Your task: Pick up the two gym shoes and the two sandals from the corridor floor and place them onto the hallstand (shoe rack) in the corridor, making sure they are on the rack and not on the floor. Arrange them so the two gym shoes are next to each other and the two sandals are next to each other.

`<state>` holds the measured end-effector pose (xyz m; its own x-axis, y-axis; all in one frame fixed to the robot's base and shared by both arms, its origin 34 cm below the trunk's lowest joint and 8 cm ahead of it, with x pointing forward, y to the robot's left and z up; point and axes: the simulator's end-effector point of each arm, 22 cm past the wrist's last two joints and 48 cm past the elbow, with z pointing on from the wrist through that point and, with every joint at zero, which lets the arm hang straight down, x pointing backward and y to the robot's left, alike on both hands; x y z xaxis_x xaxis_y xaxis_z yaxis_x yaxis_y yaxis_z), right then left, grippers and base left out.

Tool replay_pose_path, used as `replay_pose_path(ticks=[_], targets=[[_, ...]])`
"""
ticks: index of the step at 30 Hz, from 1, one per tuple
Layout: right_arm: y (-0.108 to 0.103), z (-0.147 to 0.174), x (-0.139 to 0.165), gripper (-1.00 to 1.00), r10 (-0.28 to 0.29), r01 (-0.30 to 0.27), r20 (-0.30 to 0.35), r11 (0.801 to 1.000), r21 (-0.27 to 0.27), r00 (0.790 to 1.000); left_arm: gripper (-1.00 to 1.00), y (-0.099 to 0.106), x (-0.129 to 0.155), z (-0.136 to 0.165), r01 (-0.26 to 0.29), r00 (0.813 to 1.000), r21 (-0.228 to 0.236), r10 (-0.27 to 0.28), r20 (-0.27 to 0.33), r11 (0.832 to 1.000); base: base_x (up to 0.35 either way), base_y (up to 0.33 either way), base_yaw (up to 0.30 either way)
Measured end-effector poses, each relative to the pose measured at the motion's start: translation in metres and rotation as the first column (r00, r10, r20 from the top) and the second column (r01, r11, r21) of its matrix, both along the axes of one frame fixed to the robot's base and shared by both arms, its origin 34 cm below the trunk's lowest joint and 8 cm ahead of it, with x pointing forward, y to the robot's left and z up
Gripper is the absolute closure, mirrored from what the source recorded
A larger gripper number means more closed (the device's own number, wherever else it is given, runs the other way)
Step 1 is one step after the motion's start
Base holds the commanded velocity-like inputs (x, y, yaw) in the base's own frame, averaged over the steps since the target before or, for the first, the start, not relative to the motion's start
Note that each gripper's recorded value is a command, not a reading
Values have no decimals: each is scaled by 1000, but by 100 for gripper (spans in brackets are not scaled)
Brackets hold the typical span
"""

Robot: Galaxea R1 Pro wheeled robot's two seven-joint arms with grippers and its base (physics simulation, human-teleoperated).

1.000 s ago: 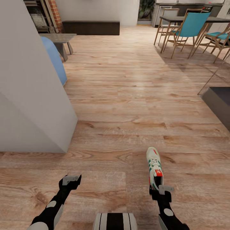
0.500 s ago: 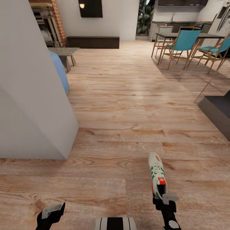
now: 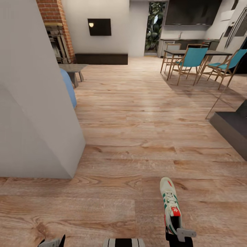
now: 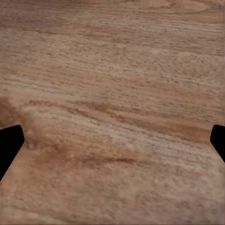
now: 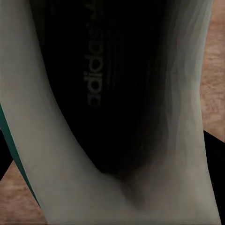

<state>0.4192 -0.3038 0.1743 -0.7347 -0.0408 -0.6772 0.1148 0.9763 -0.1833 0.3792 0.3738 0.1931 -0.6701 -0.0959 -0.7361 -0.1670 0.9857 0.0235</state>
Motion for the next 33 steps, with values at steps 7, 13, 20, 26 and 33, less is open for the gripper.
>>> replay_pose_path(ticks=[7, 13, 20, 26, 33], targets=[[3, 9, 5, 100, 0, 0, 21, 1000, 4, 1000, -100, -2, 4, 9, 0, 1000, 0, 0, 30, 1000, 0, 0, 0], [0, 18, 12, 100, -8, 8, 43, 1000, 2, 999, -100, -3, 12, 18, -1, 998, -2, 1, 56, 1000, 0, 0, 0], [-1, 30, 22, 100, -9, 9, 76, 1000, 2, 997, -100, -2, 21, 28, -1, 996, 0, 1, 87, 1000, 0, 0, 0], [-1, 33, 25, 100, -8, 8, 84, 1000, 2, 996, -100, -3, 24, 31, -1, 995, -1, 1, 98, 1000, 0, 0, 0], [0, 37, 29, 100, -7, 6, 96, 1000, 3, 995, -100, -5, 27, 34, 3, 994, -3, -2, 108, 1000, 0, 0, 64]])
